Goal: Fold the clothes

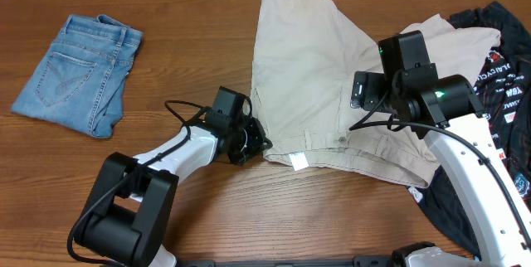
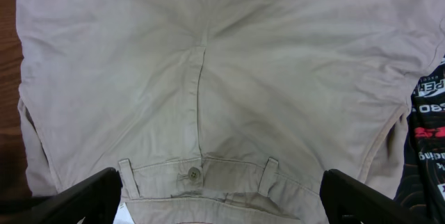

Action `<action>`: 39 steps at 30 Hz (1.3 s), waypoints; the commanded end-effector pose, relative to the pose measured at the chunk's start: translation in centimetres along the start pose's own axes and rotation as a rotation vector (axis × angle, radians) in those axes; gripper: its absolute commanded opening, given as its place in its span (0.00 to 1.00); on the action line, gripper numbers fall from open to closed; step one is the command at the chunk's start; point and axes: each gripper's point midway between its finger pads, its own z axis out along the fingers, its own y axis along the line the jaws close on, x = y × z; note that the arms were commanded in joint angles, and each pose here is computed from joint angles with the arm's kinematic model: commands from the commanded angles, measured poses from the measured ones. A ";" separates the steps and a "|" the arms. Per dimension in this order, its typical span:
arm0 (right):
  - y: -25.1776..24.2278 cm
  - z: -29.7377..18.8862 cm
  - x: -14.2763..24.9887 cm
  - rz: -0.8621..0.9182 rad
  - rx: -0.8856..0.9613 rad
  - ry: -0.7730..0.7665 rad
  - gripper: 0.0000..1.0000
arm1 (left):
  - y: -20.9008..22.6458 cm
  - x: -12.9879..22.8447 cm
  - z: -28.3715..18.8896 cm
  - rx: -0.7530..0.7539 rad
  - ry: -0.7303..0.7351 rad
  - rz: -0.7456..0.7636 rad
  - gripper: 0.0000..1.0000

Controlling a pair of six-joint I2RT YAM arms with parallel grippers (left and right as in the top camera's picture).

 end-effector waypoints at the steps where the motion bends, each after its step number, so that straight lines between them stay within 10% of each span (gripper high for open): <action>1: -0.5 -1.0 -0.9 0.026 0.000 -0.038 0.95 | -0.4 -1.3 -1.3 0.033 -0.017 0.048 0.04; 13: -1.8 -0.8 -0.7 0.054 0.025 -0.020 0.95 | -0.7 -21.6 -23.2 -0.047 -0.683 0.155 0.04; 14: -1.8 -0.8 -0.7 0.053 0.026 -0.017 0.95 | -0.5 -22.3 -24.6 -0.042 -0.715 0.144 0.27; 15: -1.8 -0.8 -0.7 0.053 0.026 -0.017 0.95 | -0.2 -23.0 -26.2 -0.033 -0.743 0.126 1.00; 34: -5.0 -0.4 -1.3 0.138 0.076 -0.017 1.00 | 8.5 -3.3 -12.0 -0.260 0.060 0.020 1.00; 39: -5.2 -0.3 -1.2 0.141 0.079 -0.012 1.00 | 10.0 -0.4 -9.2 -0.287 0.119 0.010 0.83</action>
